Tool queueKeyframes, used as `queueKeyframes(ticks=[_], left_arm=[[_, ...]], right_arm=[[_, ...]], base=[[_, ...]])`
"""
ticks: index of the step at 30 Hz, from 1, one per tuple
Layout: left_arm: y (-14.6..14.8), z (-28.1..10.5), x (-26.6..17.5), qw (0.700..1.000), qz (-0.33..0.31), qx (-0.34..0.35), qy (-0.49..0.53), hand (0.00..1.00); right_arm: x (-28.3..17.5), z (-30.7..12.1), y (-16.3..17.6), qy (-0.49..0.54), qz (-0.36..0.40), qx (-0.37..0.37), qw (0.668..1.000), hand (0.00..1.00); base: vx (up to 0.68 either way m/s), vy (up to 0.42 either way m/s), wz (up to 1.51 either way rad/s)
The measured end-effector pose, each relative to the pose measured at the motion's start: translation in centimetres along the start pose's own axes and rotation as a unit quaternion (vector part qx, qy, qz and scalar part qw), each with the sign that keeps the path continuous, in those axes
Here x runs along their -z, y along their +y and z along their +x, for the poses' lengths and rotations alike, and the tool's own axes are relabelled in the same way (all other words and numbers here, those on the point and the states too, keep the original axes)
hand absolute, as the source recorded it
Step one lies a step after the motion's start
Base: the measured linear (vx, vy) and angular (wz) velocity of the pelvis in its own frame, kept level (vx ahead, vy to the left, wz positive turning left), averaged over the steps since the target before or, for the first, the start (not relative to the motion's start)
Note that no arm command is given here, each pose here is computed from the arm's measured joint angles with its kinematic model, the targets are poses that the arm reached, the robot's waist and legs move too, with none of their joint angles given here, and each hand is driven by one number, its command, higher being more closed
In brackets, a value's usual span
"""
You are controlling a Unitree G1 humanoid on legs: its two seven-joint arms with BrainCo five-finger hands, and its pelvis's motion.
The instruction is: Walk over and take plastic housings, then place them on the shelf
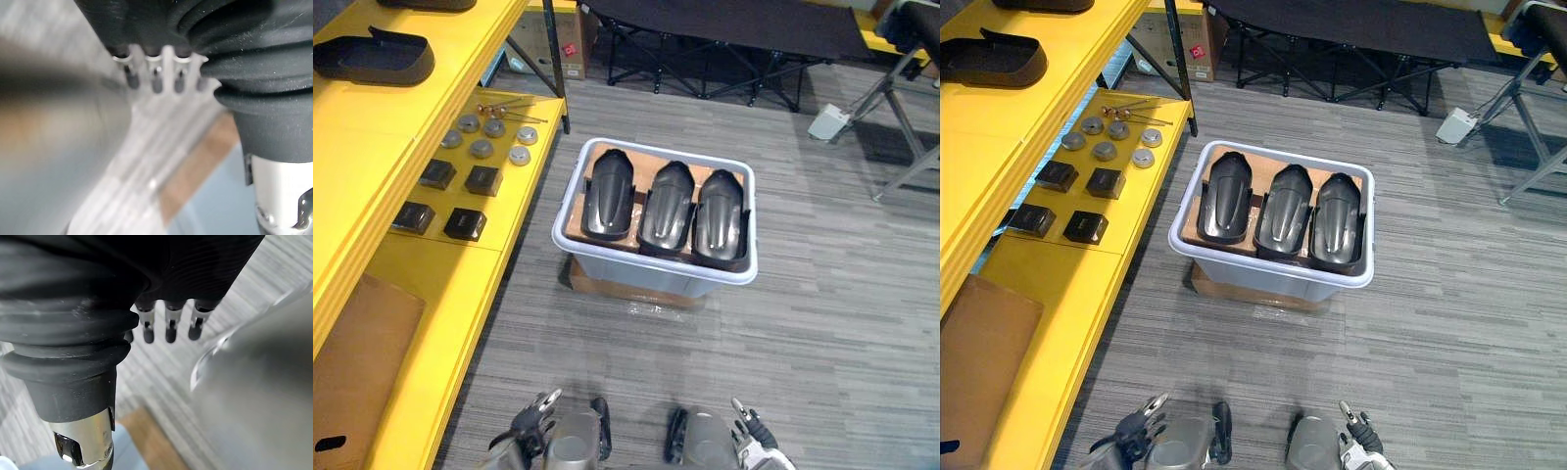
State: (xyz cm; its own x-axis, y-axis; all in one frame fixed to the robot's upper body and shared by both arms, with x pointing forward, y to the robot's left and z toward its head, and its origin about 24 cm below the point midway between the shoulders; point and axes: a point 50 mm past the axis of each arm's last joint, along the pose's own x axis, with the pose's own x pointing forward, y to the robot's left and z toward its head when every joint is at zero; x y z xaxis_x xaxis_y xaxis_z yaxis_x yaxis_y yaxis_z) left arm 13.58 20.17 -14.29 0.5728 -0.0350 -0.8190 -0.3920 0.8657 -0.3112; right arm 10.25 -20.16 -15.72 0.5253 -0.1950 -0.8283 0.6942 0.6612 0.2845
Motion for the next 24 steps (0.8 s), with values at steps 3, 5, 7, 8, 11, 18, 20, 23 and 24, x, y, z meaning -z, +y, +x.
queueKeyframes(ticks=[3,5,7,8,11,18,20,23,24], left_arm=[[1.1,-0.2,0.5,0.999,-0.018,-0.033,0.014,0.0],[0.8,-0.2,2.1,0.997,-0.047,-0.054,0.032,0.0],[0.9,-0.2,2.4,0.996,-0.058,-0.062,0.034,0.0],[1.0,-0.2,2.4,0.995,-0.066,-0.066,0.032,0.0],[1.0,-0.2,2.6,0.995,-0.064,-0.071,0.035,0.0],[0.9,-0.1,0.6,0.994,0.078,-0.075,-0.005,0.0],[0.5,0.0,-0.6,0.991,0.118,-0.062,-0.026,0.0],[-1.0,0.2,-1.4,0.988,0.148,-0.024,-0.043,0.0],[-1.5,0.2,-1.6,0.987,0.156,-0.011,-0.047,0.0]], right_arm=[[1.0,-0.5,-1.6,0.031,-0.004,0.032,0.999,0.0],[0.6,-0.7,-3.1,0.033,-0.008,0.06,0.998,0.0],[0.4,-0.9,-4.2,0.031,-0.006,0.086,0.996,0.0],[0.6,-1.2,-4.8,0.029,-0.006,0.105,0.994,0.0],[-0.5,-1.3,-5.4,-0.023,0.008,0.13,0.991,0.0],[-8.0,-1.2,-0.4,-0.25,0.032,0.048,0.967,0.0],[-11.6,-1.9,1.7,-0.329,0.053,0.027,0.942,0.0],[-16.5,-3.1,3.8,-0.411,0.087,0.012,0.907,0.0],[-17.7,-3.5,4.3,-0.428,0.095,0.01,0.899,0.0]], base=[[0.3,-0.441,0.51],[0.24,-0.295,0.37],[0.2,-0.253,0.49],[0.18,-0.218,0.43],[0.11,-0.083,0.25],[0.02,0.123,-0.04],[0.1,0.137,-0.06],[0.11,0.095,-0.02],[0.06,0.081,0.12]])
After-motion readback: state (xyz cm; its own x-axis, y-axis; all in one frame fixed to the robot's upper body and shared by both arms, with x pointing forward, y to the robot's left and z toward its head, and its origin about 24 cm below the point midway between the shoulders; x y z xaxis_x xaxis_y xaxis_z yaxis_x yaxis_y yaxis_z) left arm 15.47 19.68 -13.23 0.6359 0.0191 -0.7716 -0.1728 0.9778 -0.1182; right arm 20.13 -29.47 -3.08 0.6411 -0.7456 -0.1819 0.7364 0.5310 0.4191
